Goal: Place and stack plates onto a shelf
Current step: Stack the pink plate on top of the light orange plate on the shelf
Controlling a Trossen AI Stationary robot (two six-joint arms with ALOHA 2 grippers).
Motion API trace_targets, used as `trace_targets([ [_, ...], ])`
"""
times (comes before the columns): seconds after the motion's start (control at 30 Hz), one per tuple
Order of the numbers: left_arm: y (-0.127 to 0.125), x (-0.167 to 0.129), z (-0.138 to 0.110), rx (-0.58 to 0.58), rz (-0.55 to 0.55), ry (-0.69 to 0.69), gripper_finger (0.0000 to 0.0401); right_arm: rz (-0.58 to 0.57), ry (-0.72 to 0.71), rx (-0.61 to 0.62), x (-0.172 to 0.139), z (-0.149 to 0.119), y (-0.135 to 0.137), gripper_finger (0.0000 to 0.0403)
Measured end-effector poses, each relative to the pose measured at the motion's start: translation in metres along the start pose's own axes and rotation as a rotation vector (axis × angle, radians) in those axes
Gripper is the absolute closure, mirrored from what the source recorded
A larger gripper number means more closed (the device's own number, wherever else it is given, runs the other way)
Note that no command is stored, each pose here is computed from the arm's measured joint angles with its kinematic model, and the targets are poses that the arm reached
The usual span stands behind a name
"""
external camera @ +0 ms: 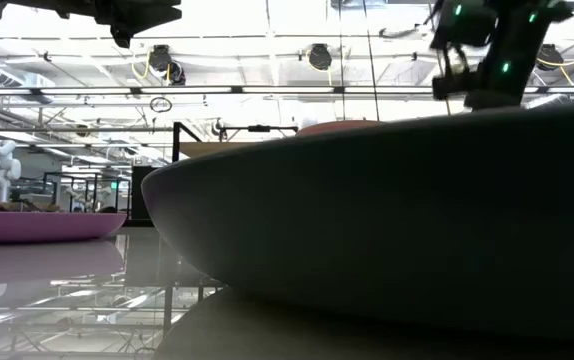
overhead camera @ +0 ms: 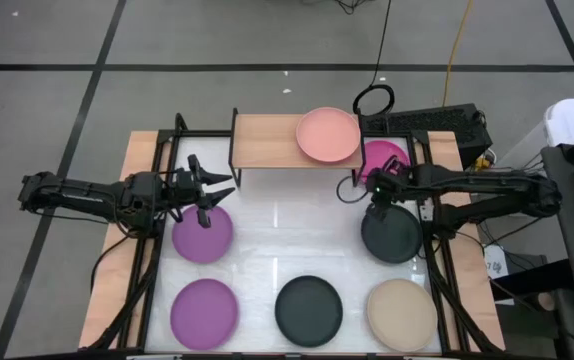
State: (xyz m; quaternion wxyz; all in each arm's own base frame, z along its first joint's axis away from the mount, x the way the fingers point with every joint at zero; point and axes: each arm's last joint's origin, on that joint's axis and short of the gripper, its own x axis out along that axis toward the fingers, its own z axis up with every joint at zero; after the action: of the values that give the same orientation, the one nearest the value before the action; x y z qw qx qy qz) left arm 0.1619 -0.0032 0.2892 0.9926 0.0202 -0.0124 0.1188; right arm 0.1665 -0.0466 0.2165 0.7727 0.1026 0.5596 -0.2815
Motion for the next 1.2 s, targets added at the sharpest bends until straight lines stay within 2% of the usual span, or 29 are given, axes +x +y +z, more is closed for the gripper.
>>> trace_targets([
  [0.17, 0.0, 0.0, 0.0, 0.0, 0.0, 0.0, 0.0245, -0.013, 0.04, 0.025, 0.025, 0.0, -0.015, 0.0264],
  [0.4, 0.0, 0.0, 0.0, 0.001, 0.0, 0.001, 0.0245, -0.049, 0.082, 0.039, 0.044, 0.007, -0.03, 0.0264],
  [0.9, 0.0, 0.0, -0.002, 0.002, 0.0, 0.019, 0.0245, -0.06, 0.185, -0.044, 0.075, 0.013, -0.033, 0.0264],
  [1.2, 0.0, 0.0, -0.002, 0.003, 0.0, 0.021, 0.0245, -0.06, 0.18, -0.052, 0.079, 0.015, -0.033, 0.0264],
])
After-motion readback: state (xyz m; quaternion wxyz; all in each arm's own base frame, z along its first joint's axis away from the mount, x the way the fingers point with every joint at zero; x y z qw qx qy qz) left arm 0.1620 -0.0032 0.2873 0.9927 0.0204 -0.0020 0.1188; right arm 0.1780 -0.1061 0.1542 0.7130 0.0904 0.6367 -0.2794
